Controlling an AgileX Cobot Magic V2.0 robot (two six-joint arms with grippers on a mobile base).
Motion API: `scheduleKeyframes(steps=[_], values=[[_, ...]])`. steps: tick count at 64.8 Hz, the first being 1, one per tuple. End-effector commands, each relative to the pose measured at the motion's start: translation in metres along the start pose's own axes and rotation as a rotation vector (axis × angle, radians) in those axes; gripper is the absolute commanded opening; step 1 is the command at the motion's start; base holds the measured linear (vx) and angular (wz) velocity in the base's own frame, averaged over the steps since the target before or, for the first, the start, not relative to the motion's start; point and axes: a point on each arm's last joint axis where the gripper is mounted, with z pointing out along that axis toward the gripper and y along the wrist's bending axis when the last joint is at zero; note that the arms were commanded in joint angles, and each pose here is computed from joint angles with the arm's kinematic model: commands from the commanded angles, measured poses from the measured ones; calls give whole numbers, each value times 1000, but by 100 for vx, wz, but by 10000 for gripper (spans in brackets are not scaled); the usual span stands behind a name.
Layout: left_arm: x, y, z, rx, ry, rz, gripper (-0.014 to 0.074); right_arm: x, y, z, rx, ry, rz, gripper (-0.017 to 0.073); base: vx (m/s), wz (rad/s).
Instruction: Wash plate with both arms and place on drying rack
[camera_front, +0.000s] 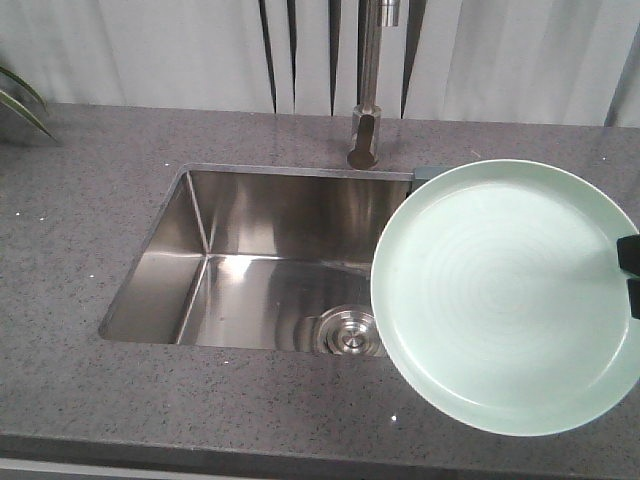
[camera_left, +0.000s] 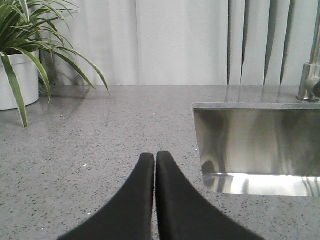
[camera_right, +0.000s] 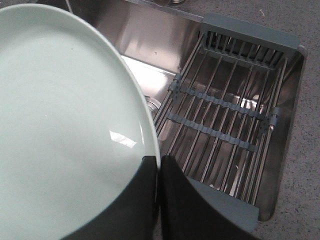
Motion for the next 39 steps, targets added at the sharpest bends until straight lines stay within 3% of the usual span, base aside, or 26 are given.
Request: scheduleKeyframes(steps=[1,39], values=[[0,-1,0,16,-60,-11,-6,-12,-1,-8,17,-97,3,-6,3,-11],[0,-1,0,16,-60,-11,-6,-12,-1,-8,17,-97,3,-6,3,-12]])
